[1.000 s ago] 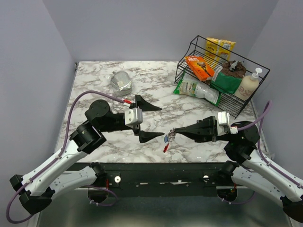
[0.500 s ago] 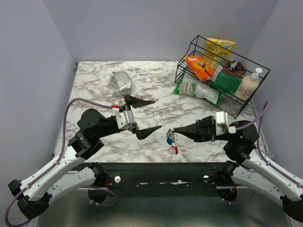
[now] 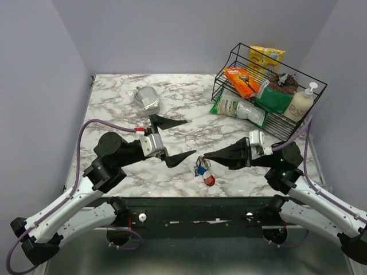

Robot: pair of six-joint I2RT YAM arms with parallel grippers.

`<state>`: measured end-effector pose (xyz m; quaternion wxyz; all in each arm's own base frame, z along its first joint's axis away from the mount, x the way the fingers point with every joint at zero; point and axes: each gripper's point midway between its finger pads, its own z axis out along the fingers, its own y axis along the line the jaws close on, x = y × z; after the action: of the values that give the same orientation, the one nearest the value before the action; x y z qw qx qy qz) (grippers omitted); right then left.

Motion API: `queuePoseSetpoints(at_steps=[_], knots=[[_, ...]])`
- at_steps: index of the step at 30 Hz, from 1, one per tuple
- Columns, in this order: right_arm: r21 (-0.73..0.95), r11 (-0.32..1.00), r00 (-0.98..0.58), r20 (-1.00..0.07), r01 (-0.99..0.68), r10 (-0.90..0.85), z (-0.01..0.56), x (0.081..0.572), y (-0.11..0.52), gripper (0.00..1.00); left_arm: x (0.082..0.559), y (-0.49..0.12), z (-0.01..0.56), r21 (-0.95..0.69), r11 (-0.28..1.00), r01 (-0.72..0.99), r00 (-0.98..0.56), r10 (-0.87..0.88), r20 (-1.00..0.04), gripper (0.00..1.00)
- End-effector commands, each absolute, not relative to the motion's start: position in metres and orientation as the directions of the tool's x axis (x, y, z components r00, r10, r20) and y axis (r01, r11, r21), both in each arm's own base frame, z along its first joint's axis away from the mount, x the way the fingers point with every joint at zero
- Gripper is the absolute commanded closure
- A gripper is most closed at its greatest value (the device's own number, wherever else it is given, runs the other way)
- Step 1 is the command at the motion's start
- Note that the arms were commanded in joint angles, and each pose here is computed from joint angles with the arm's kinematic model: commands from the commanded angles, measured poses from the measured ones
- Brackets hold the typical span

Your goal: Put the keys on the keyring

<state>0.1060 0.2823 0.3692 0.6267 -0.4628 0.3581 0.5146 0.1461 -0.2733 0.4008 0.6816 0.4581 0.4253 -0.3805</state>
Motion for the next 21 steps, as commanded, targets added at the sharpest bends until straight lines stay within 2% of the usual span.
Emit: queuePoseSetpoints(at_steps=[1,15,21], knots=[[-0.242,0.049,0.244,-0.910,-0.969,0.335,0.375,0.108,0.284,1.00,0.150,-0.267,0.397,0.309,0.334,0.891,0.367,-0.128,-0.921,0.01],[-0.071,0.022,0.074,-0.968,-0.997,0.238,0.308,0.136,0.314,1.00,0.159,-0.253,0.392,0.305,0.417,0.856,0.378,-0.104,-0.920,0.01],[0.045,-0.079,-0.058,-0.982,-0.996,0.178,0.270,0.146,0.342,1.00,0.169,-0.239,0.402,0.284,0.511,0.812,0.384,-0.100,-0.918,0.01]])
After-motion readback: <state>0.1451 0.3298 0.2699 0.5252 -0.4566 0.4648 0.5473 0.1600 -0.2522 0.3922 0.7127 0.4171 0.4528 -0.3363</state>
